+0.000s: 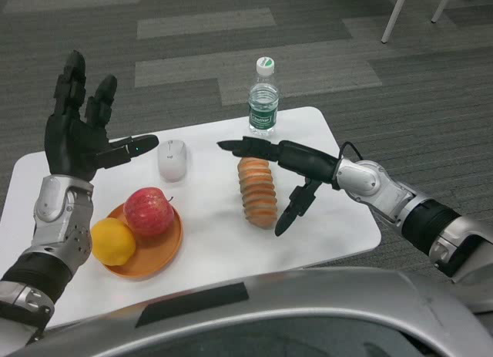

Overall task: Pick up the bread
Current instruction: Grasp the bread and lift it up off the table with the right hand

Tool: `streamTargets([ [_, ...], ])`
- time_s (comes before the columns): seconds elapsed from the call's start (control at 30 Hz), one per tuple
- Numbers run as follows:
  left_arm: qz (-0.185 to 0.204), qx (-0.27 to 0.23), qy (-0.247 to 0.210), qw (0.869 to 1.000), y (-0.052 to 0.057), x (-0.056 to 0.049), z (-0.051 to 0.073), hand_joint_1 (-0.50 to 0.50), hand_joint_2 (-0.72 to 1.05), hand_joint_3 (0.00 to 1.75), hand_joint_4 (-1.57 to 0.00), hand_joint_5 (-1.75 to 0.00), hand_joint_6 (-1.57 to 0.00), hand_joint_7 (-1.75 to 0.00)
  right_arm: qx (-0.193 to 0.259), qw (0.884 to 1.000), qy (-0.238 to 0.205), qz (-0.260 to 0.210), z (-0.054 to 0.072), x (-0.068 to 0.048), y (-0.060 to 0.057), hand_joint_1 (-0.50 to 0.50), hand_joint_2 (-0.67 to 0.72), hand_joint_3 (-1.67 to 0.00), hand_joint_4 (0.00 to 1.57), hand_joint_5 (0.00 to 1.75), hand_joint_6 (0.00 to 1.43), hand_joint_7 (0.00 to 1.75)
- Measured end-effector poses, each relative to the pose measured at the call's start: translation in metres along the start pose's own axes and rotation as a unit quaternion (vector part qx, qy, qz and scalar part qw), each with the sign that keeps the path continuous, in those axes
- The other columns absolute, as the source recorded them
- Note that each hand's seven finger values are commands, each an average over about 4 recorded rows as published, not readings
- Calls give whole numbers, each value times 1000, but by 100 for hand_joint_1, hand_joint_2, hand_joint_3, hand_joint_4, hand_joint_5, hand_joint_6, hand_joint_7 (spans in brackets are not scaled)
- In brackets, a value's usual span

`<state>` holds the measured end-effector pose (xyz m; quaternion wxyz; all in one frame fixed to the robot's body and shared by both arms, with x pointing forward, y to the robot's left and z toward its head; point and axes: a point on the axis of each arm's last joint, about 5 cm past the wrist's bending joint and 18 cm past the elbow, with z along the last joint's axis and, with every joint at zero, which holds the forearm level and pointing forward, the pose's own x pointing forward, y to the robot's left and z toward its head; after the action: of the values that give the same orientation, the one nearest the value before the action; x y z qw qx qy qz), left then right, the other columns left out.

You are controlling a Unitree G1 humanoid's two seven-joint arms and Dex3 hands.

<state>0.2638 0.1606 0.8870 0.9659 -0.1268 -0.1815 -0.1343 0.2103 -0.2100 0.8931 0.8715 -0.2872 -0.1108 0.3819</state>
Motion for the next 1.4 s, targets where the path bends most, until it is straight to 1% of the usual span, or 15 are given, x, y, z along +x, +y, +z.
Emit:
streamTargets([
  [0.17,2,-3,0,1000,0,0,0,50,52,2,0,-41,0,0,-11,999,23,44,-5,11,1,-49,-48,-36,0,39,0,14],
  [0.23,4,-3,1,1000,0,-1,-1,50,52,0,0,-36,0,0,-15,997,38,59,-10,15,2,-50,-48,-44,0,39,0,14],
  [0.4,4,-4,1,1000,0,-1,-1,50,52,0,0,-36,0,0,-18,992,75,96,-22,24,4,-50,-54,-54,0,39,0,12],
  [0.5,3,-5,1,1000,-1,-1,-2,50,52,4,0,-31,0,0,-33,988,93,118,-27,32,-2,-50,-54,-59,0,39,0,7],
  [0.57,2,-5,1,1000,-1,-1,-2,50,47,9,0,-36,0,0,-44,986,98,125,-27,36,-7,-50,-54,-65,0,39,0,7],
  [0.63,3,-5,2,1000,-1,-1,-2,50,47,4,0,-36,0,0,-51,985,100,131,-27,38,-9,-48,-54,-73,0,39,0,7],
  [0.7,3,-5,2,1000,-1,-1,-2,50,52,2,0,-33,0,0,-61,983,102,141,-26,39,-11,-46,-54,-79,0,39,0,7],
  [0.83,4,-4,3,1000,-1,-1,-2,50,52,0,0,-33,0,0,-85,977,112,162,-27,40,-19,-50,-54,-111,0,39,0,7],
  [0.87,4,-4,4,1000,-1,-1,-2,50,52,0,0,-33,0,0,-91,975,116,168,-27,40,-20,-50,-54,-115,0,39,0,7],
  [0.97,6,-3,6,1000,0,-2,-3,50,52,4,0,-31,0,0,-106,968,125,192,-29,41,-20,-50,-53,-119,0,46,0,7],
  [1.07,8,-3,8,1000,1,-3,-4,50,52,7,0,-38,0,0,-113,963,128,207,-30,41,-19,-50,-53,-125,0,48,0,7],
  [1.1,9,-2,9,1000,1,-3,-4,50,52,4,0,-41,0,0,-113,964,126,206,-31,41,-19,-50,-54,-127,0,48,0,7],
  [1.23,9,-2,9,1000,1,-3,-4,50,52,2,0,-36,0,0,-97,971,109,188,-31,37,-16,-50,-48,-127,0,51,0,7],
  [1.33,9,-2,9,1000,1,-2,-4,50,52,2,0,-41,0,0,-86,976,98,175,-30,32,-14,-50,-48,-127,0,48,0,7],
  [1.4,9,-2,8,1000,1,-2,-4,50,52,2,0,-36,0,0,-83,977,89,173,-29,30,-12,-50,-48,-127,0,48,0,7],
])
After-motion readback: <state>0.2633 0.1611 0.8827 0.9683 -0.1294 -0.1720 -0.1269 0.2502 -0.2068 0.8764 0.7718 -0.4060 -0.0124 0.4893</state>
